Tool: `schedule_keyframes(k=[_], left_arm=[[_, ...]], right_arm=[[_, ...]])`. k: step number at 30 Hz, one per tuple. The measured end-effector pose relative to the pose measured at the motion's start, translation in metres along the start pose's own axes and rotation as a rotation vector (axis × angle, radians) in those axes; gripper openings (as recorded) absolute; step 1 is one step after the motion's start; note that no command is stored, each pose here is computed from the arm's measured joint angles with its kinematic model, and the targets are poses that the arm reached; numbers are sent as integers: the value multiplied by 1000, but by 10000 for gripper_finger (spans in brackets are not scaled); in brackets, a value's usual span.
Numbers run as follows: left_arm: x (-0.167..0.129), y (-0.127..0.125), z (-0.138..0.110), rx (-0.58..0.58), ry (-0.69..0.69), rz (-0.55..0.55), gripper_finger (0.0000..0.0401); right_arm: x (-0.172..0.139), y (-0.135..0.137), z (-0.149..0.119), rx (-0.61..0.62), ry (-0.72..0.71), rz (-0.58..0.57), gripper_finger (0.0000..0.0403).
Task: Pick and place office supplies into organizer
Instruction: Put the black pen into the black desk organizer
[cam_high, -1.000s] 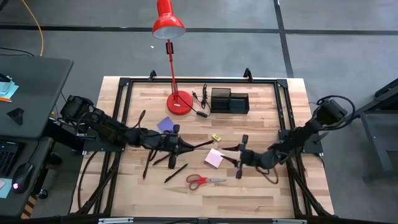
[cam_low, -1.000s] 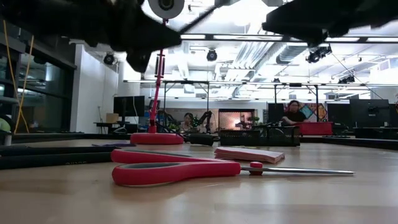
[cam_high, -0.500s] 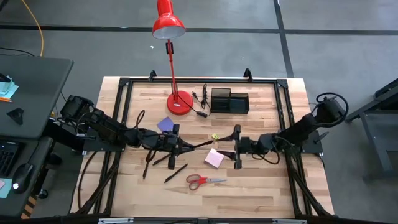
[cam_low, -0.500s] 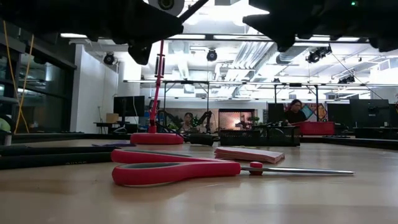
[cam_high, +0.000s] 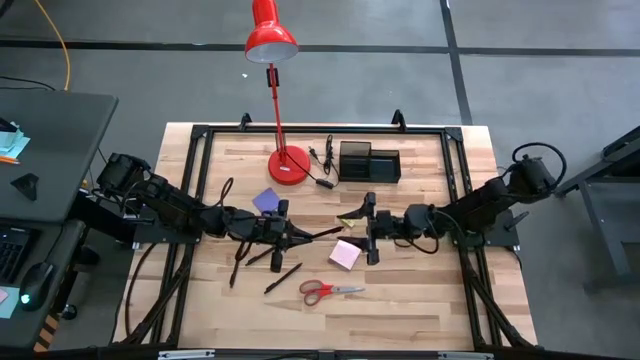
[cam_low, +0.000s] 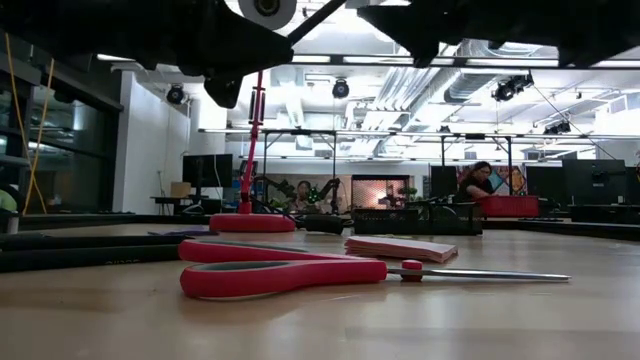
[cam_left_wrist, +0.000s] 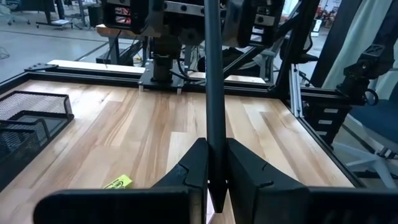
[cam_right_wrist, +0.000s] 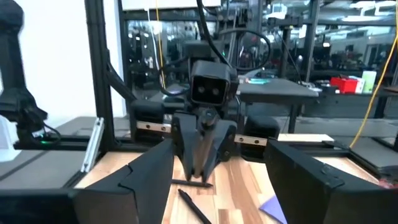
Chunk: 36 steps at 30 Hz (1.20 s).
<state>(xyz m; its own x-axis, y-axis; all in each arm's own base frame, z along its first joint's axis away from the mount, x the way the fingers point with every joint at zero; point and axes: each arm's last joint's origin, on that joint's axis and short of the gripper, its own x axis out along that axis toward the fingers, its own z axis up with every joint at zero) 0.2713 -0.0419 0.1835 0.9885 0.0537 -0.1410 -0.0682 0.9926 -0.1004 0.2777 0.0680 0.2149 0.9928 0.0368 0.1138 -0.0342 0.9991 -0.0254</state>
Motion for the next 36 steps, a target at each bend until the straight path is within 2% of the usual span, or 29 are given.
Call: schedule_keyframes(k=[6, 13, 23, 27, 36], left_arm=[[0, 0, 0, 0, 1, 12, 23], [0, 1, -1, 1, 5, 32, 23], [0, 2, -1, 2, 5, 53, 23], [0, 1, -1, 4, 6, 51, 23], [0, 2, -1, 4, 9, 53, 23]], right_arm=[[7, 0, 7, 2, -9, 43, 226], [8, 0, 8, 9, -1, 41, 204], [8, 0, 7, 9, 1, 44, 127], [9, 0, 8, 8, -1, 87, 98], [10, -6, 7, 15, 2, 102, 20]])
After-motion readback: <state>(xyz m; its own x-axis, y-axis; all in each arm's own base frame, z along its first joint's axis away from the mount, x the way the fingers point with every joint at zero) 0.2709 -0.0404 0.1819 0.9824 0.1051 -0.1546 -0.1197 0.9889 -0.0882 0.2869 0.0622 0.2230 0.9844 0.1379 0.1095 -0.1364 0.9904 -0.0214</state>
